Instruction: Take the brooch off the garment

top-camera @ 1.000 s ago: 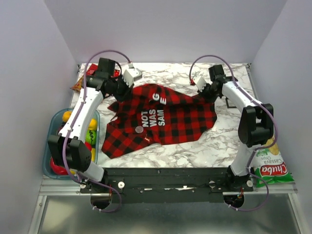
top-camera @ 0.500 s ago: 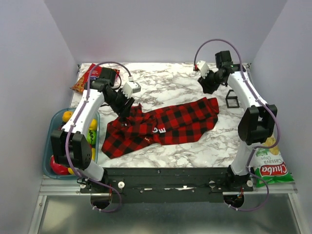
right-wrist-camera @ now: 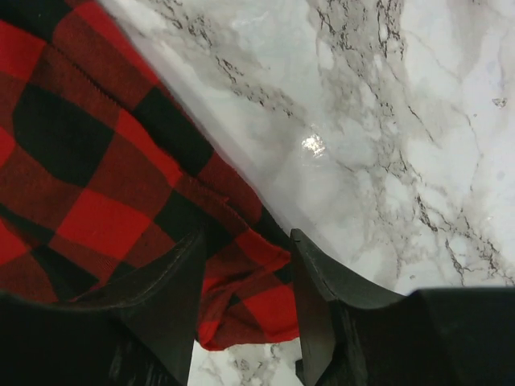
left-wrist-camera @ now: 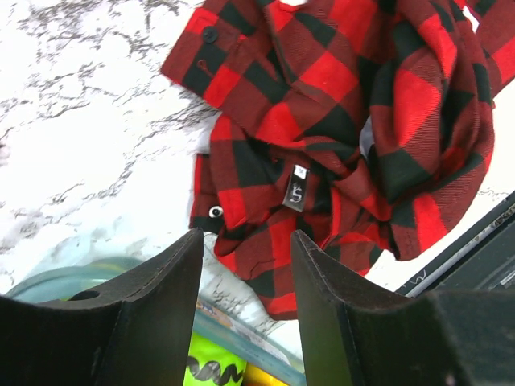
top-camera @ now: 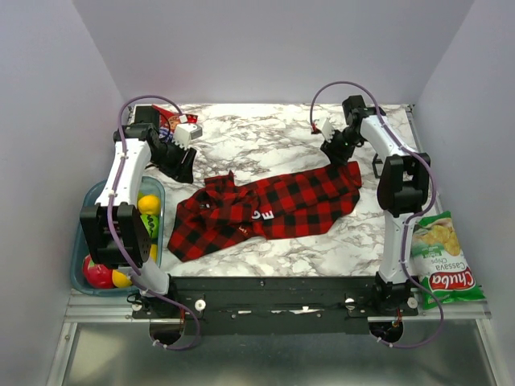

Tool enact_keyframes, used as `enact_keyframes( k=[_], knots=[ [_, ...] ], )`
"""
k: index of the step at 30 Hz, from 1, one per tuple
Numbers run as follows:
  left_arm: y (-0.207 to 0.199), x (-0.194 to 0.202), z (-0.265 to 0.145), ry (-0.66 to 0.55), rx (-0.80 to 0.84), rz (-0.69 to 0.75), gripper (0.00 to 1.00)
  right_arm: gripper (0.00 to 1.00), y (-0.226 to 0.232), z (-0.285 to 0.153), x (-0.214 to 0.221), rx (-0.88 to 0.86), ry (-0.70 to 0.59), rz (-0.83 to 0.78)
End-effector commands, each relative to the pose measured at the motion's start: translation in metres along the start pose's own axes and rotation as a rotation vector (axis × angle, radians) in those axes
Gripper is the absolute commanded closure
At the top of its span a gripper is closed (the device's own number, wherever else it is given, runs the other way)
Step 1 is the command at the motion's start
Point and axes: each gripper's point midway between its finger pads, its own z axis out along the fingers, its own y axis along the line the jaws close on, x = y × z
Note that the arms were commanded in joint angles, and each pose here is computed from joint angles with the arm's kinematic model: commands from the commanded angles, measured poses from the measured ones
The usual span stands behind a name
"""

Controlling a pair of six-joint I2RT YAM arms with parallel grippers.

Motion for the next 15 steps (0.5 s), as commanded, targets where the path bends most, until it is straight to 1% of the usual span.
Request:
enact_keyframes(
  k=[1, 6, 9, 10, 12, 13, 15],
  knots=[
    [0.002, -0.002, -0.003, 0.005, 0.0, 0.004, 0.44, 0.45, 0.002, -0.012, 0.004, -0.021, 0.014, -0.111],
    [0.001, 0.001, -0.001, 0.006, 0.001, -0.008, 0.45, 0.47, -0.002, -0.01, 0.012, -0.023, 0.054, -0.168],
    [0.002, 0.001, -0.001, 0.005, -0.007, -0.009, 0.45, 0.5, -0.006, -0.007, 0.015, -0.016, 0.071, -0.176],
    [0.002, 0.001, -0.002, 0.004, -0.01, -0.008, 0.44, 0.54, -0.009, -0.007, 0.016, -0.007, 0.074, -0.172],
    [0.002, 0.0, -0.002, -0.001, -0.013, -0.012, 0.45, 0.58, -0.012, -0.008, 0.012, 0.007, 0.066, -0.166],
    [0.002, 0.0, -0.001, -0.003, -0.013, -0.01, 0.44, 0.63, -0.013, -0.008, 0.012, 0.01, 0.062, -0.163],
    [0.002, 0.0, 0.0, -0.004, -0.011, -0.011, 0.44, 0.71, -0.016, -0.012, 0.01, 0.028, 0.056, -0.166]
  ],
)
